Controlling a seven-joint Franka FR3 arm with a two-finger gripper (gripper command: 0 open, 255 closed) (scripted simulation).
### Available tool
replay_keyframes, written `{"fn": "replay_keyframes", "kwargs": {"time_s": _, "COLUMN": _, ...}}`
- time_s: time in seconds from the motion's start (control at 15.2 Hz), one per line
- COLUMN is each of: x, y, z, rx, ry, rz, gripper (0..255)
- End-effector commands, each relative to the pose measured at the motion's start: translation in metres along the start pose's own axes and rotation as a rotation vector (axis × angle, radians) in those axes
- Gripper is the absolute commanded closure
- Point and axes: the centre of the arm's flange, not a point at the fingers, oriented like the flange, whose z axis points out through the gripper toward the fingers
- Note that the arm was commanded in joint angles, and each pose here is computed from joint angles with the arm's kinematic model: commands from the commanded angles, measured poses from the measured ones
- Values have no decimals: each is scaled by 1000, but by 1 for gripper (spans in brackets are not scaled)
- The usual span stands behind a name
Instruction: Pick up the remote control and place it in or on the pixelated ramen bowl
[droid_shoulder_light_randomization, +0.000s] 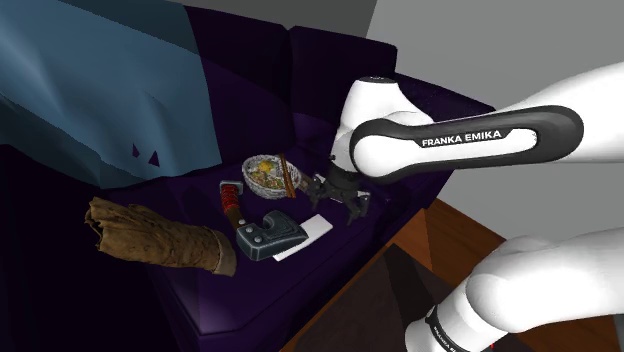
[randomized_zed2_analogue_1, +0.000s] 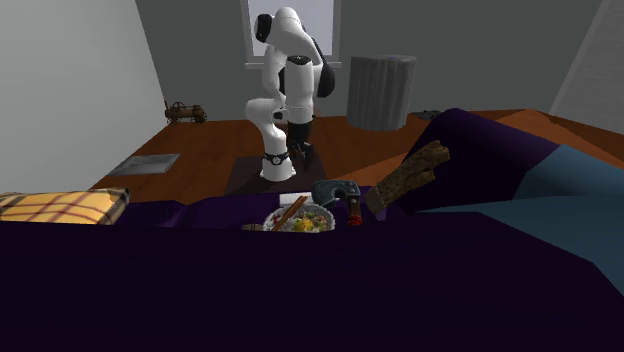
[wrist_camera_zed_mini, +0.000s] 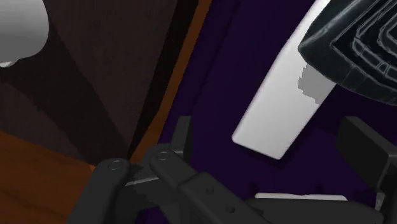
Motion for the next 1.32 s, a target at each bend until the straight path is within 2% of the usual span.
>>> {"fn": "replay_keyframes", "kwargs": {"time_s": 0.0, "x": -3, "y": -18, "z": 20, "rx": 7, "ry": -6, "rz": 131, "gripper": 0}}
{"fn": "replay_keyframes", "kwargs": {"time_s": 0.26, "x": 0, "y": -51, "z": 60, "rx": 16, "ry": -14, "rz": 374, "gripper": 0}}
{"fn": "replay_keyframes", "kwargs": {"time_s": 0.33, "x": 1, "y": -56, "z": 66, "rx": 17, "ry": -16, "rz": 411, "gripper": 0}}
{"fn": "replay_keyframes", "kwargs": {"time_s": 0.86, "x": 0, "y": -56, "z": 106, "rx": 17, "ry": -16, "rz": 411, "gripper": 0}}
{"fn": "replay_keyframes", "kwargs": {"time_s": 1.25, "x": 0, "y": -56, "z": 106, "rx": 17, "ry": -16, "rz": 411, "gripper": 0}}
